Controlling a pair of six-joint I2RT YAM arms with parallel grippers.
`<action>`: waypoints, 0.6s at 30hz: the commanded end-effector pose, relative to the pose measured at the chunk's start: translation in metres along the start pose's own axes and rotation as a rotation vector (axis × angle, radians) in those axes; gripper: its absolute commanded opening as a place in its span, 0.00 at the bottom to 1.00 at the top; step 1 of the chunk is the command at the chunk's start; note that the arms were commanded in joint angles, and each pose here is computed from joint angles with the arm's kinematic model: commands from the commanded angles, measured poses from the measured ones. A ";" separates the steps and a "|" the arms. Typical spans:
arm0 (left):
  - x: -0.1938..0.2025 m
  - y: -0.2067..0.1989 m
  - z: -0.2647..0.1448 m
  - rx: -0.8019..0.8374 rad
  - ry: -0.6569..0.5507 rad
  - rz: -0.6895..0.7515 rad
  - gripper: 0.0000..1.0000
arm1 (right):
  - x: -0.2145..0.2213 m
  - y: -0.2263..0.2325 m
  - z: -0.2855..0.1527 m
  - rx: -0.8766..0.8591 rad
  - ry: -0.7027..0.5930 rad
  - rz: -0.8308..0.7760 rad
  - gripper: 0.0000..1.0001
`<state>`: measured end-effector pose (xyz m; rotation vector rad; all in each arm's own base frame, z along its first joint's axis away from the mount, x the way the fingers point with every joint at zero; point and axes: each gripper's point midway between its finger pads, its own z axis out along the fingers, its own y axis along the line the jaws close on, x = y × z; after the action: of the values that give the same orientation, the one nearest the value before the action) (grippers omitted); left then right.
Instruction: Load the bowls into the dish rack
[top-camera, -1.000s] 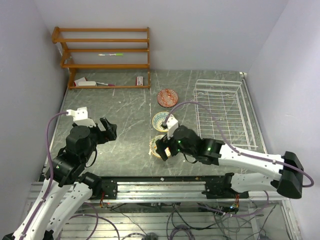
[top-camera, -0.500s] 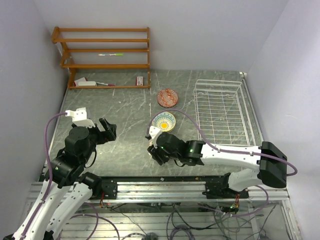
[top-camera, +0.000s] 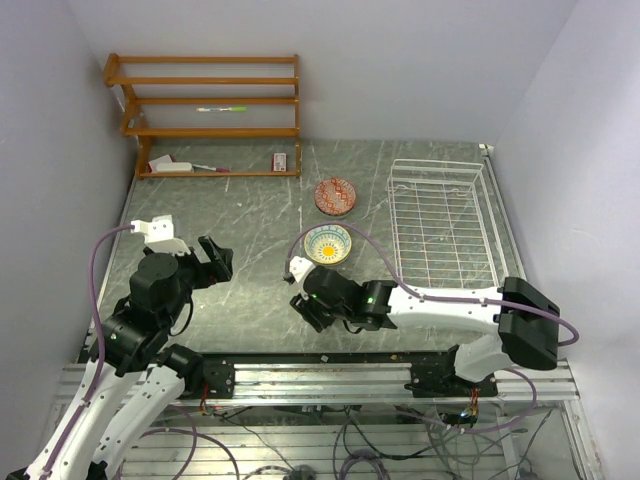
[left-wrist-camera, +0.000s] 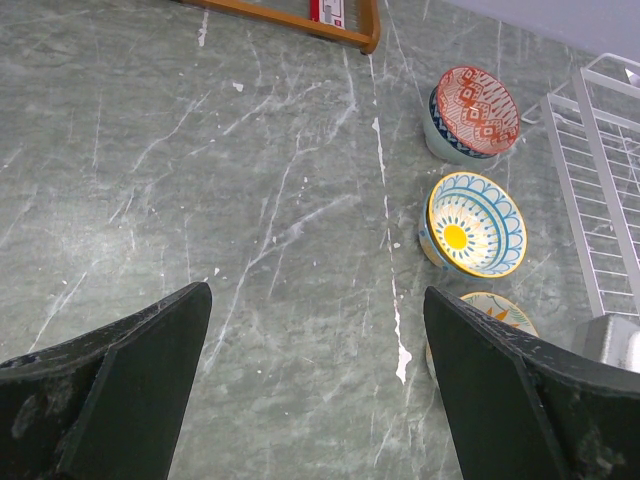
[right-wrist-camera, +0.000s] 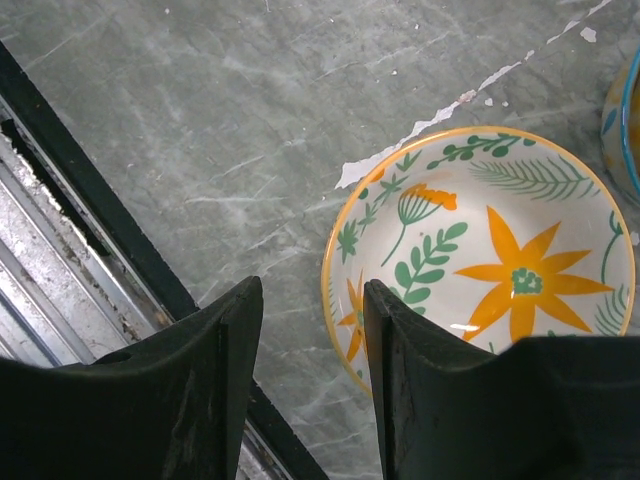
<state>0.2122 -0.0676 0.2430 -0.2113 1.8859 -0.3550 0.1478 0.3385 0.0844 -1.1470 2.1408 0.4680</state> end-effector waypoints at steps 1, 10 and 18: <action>-0.014 -0.004 -0.006 0.013 -0.030 -0.010 0.98 | -0.008 0.000 0.005 0.016 0.001 -0.020 0.45; -0.015 -0.004 -0.007 0.016 -0.036 -0.011 0.98 | -0.006 -0.002 0.009 0.029 0.011 -0.021 0.44; -0.016 -0.004 -0.009 0.020 -0.044 -0.013 0.98 | 0.004 -0.002 0.017 0.035 0.044 -0.021 0.37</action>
<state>0.2118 -0.0675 0.2435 -0.2113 1.8834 -0.3566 0.1520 0.3397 0.0685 -1.1731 2.1690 0.4072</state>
